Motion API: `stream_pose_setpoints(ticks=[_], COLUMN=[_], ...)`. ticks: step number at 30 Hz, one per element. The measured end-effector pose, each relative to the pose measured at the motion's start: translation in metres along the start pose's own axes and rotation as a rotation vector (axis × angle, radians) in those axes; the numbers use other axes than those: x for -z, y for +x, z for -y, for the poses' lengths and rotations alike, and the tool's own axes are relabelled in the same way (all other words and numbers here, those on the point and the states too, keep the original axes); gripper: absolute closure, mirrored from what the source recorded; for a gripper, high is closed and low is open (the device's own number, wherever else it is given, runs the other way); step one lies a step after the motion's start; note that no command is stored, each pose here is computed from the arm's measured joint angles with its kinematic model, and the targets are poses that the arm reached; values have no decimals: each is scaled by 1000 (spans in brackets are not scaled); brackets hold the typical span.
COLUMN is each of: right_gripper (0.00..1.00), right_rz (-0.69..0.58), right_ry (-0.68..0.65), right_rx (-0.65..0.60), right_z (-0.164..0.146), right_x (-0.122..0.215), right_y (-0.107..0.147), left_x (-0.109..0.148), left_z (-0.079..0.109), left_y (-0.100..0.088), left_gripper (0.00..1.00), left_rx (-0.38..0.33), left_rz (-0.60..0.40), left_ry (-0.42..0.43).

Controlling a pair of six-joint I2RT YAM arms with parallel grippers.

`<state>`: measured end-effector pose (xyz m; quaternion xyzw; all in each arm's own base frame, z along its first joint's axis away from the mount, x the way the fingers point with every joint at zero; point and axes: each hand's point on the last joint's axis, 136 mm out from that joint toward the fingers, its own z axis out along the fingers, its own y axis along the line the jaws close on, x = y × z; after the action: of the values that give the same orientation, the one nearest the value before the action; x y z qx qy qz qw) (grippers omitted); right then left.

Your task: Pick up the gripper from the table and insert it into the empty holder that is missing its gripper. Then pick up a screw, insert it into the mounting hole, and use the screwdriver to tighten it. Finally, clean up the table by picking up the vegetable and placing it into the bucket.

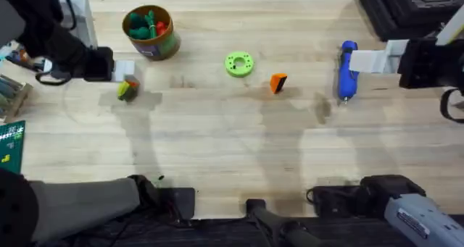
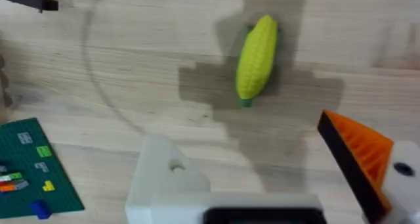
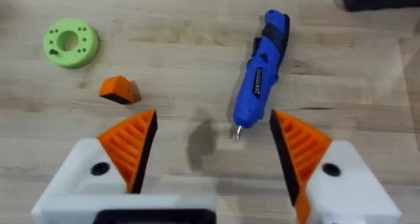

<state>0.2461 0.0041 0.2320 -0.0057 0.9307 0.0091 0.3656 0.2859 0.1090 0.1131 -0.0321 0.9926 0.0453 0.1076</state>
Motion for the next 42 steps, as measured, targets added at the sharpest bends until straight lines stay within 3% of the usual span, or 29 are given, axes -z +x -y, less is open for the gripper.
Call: stream_pose_setpoints(ticks=[5, 10, 21, 23, 28, 30, 37, 38, 42], right_gripper=[8, 8, 9, 8, 8, 7, 8, 8, 8], right_rz=[0, 0, -41, -59, -100, -116, -199, -211, -262], right_ry=[0, 0, 0, 0, 0, 0, 0, 0, 0], right_rx=[0, 0, -1, -1, -1, -2, -3, -4, -5], right_z=[0, 0, 0, 0, 0, 0, 0, 0, 0], right_x=[0, 0, 0, 0, 1, 2, 5, 5, 8], right_y=[0, 0, 10, 15, 25, 29, 49, 51, 64], left_x=[-15, -25, -85, -85, -86, -86, -86, -86, -85], left_z=[-12, -13, -3, -2, -4, -4, -4, -4, -1], left_y=[-2, -14, -6, -9, -15, -15, -15, -15, -13], left_gripper=[15, 15, 13, 137, 920, 993, 989, 906, 270], left_rx=[-39, -105, -137, -140, -142, -147, -148, -149, -142], left_rz=[40, 74, -49, -36, -10, -10, -12, -12, -19], left_ry=[-21, -13, 75, 81, 74, 72, 72, 72, 87])
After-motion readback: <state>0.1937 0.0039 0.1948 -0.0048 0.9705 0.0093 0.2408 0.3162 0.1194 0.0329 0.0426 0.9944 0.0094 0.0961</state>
